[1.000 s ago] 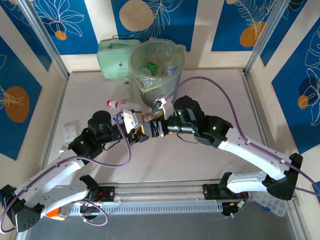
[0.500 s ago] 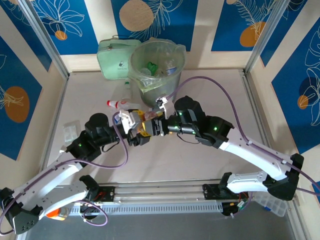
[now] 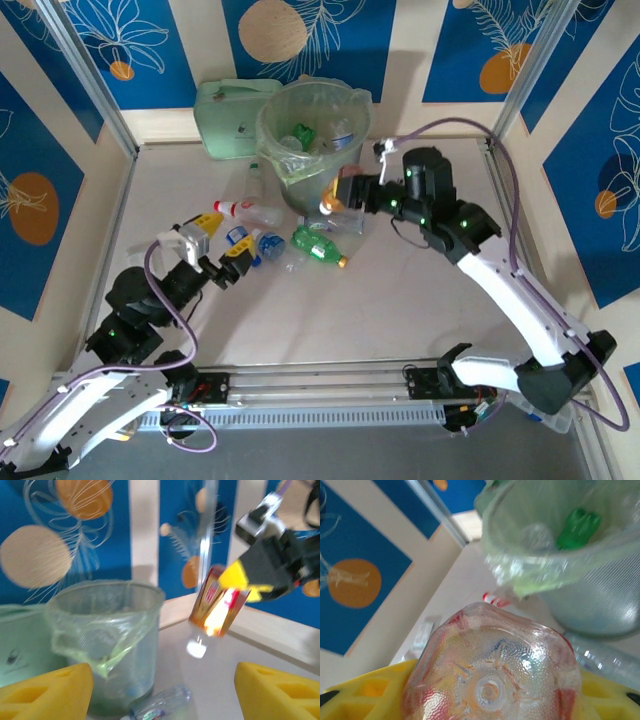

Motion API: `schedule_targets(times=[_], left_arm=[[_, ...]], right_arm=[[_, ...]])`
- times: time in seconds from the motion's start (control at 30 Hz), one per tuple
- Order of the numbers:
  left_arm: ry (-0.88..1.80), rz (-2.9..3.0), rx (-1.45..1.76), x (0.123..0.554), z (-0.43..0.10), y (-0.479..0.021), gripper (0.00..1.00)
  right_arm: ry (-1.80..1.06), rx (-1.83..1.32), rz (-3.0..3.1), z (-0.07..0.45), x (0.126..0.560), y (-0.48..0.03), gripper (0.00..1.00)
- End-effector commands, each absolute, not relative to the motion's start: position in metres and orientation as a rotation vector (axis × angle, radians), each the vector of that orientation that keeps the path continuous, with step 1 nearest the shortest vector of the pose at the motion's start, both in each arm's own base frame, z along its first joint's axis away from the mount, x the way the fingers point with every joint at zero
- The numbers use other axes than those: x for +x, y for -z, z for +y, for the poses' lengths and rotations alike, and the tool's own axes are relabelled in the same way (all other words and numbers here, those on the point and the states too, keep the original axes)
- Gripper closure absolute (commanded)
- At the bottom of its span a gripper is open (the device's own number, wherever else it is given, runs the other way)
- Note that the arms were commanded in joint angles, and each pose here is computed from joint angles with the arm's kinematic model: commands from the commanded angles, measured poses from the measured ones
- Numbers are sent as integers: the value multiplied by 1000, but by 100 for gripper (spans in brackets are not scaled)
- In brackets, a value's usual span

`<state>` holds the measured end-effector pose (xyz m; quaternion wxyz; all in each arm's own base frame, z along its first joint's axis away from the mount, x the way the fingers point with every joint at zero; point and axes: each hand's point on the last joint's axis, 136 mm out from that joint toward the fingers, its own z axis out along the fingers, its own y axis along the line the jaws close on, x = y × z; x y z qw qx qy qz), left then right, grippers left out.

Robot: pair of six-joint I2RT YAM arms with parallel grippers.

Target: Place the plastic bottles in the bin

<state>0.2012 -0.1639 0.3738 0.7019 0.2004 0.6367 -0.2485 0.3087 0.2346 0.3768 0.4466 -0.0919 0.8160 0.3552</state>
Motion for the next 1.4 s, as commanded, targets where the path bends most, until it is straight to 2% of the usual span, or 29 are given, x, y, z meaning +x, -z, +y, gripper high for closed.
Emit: schedule_targets(times=[0.0,0.23,0.37,0.47,0.97,1.07,1.23,1.37], left_arm=[[414,1513,335,222,-146,-351,26],[393,1574,338,232,-150,-335,25],[395,1584,360,232,-153,-332,25],[388,1570,331,231,-147,-336,26],[371,1535,277,229,-135,-342,27],[373,1535,278,229,-136,-342,27],[370,1537,281,229,-136,-341,27],[368,1535,285,229,-136,-340,27]], right_arm=[[-916,-235,1924,231,333,-420,55],[-863,-198,1874,227,411,-456,55],[-823,-165,1941,231,461,-445,55],[-815,-198,2000,248,477,-431,54],[-737,-202,2391,284,500,-291,53],[-693,-241,2430,293,506,-266,50],[-648,-276,2455,304,514,-238,45],[-658,-277,2441,307,519,-235,42]])
